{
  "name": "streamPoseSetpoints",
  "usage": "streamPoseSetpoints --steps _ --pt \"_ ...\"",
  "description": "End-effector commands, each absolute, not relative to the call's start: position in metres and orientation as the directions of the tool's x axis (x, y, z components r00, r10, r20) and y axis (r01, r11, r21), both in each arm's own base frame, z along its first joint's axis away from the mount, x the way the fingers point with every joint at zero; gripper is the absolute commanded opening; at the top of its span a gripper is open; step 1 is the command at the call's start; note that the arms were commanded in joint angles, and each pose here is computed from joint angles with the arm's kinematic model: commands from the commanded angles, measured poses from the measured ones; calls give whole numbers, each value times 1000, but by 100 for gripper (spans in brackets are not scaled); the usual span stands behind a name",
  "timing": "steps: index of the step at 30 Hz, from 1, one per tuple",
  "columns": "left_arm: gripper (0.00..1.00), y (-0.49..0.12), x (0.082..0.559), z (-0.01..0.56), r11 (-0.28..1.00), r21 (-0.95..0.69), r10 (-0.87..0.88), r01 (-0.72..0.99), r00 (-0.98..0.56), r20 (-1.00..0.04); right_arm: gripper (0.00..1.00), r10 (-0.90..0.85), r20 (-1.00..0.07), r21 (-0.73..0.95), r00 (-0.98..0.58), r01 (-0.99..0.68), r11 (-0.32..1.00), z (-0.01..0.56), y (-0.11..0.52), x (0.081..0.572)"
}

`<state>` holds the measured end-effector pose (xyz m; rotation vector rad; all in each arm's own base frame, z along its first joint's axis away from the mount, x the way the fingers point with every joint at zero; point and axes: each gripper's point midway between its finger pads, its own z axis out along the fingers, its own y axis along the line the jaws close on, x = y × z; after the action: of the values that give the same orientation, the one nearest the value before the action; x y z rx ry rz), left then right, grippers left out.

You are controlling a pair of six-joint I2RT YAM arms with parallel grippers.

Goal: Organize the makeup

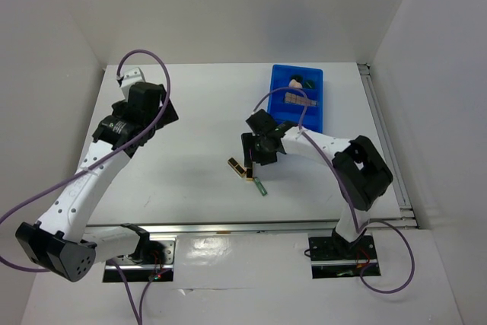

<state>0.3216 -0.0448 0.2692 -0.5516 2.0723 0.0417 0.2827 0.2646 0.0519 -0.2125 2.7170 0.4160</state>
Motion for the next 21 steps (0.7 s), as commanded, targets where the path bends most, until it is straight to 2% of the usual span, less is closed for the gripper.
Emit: streamPoseSetpoints --steps 1,9,12,14,18,21 --pt "99 -48 330 279 901 -210 -369 -380 -413 -833 66 -68 -404 286 -912 -197 938 56 276 292" --pt "99 -48 330 279 901 -210 -369 -380 -413 -833 53 -70 -397 259 -915 -185 948 40 275 298" --pt "99 -47 329 275 901 -204 -366 -382 -420 -830 53 -69 -401 252 -913 -182 950 37 275 301" --pt "99 -47 329 275 901 -204 -366 -382 -420 -830 53 -82 -418 225 -905 -191 956 36 275 303" --pt "99 -47 329 275 901 -204 -366 -382 -420 -830 45 -117 -420 96 -900 -173 980 28 265 304" --pt "99 -47 329 275 901 -204 -366 -382 -420 -830 44 -130 -426 44 -895 -164 985 26 259 304"
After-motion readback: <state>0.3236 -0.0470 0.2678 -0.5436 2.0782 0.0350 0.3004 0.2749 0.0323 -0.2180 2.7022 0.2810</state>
